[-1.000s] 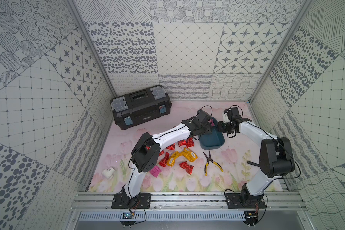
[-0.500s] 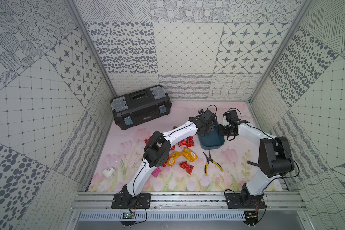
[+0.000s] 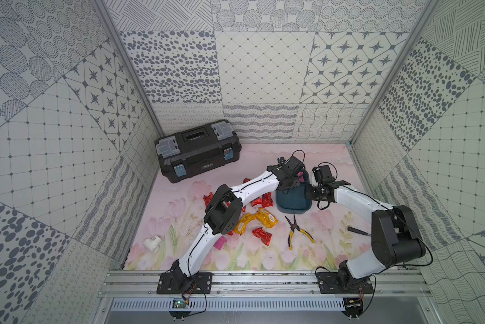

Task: Take the tea bags out of the storage box
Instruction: Pick up the storage box at the center of the board.

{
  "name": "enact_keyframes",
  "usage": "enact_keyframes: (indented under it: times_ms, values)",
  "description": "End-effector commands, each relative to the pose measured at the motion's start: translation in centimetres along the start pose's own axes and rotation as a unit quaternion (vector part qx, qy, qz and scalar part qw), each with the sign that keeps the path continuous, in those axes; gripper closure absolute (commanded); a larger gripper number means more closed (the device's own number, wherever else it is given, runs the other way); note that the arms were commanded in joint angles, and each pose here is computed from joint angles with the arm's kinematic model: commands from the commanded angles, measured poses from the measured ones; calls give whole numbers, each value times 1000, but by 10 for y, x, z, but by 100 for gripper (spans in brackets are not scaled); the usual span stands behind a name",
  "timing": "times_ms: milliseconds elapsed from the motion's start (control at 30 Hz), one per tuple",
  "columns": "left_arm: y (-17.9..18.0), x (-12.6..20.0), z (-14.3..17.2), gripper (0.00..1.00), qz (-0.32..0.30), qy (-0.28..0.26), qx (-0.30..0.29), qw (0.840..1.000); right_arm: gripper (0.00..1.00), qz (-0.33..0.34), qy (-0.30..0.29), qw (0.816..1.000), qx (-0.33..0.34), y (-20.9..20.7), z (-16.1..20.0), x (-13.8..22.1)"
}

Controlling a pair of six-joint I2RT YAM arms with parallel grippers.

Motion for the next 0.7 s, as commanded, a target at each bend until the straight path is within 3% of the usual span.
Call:
enact_keyframes:
  times_ms: [0,300,667]
  values:
    - [5,-2,-3,45,-6,14,2,1000,100,5,-70,997,-18,1,-6,16]
    - [7,-15,5,44,-2,37,16,999,100,-6,-111,993,-27,0,6,29]
    - [1,-32,3,38,12,27,27,999,100,-26,-156,987,-30,-1,12,43]
Point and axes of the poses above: each gripper's point midway between its finger pads, its own x axis back along the fingers, its own y axis along the line the jaws close on, z = x × y, the point moved 10 cm from there along x, back along the fingers, and after that the axes turned 4 degrees about x, right-handed, at the moved point
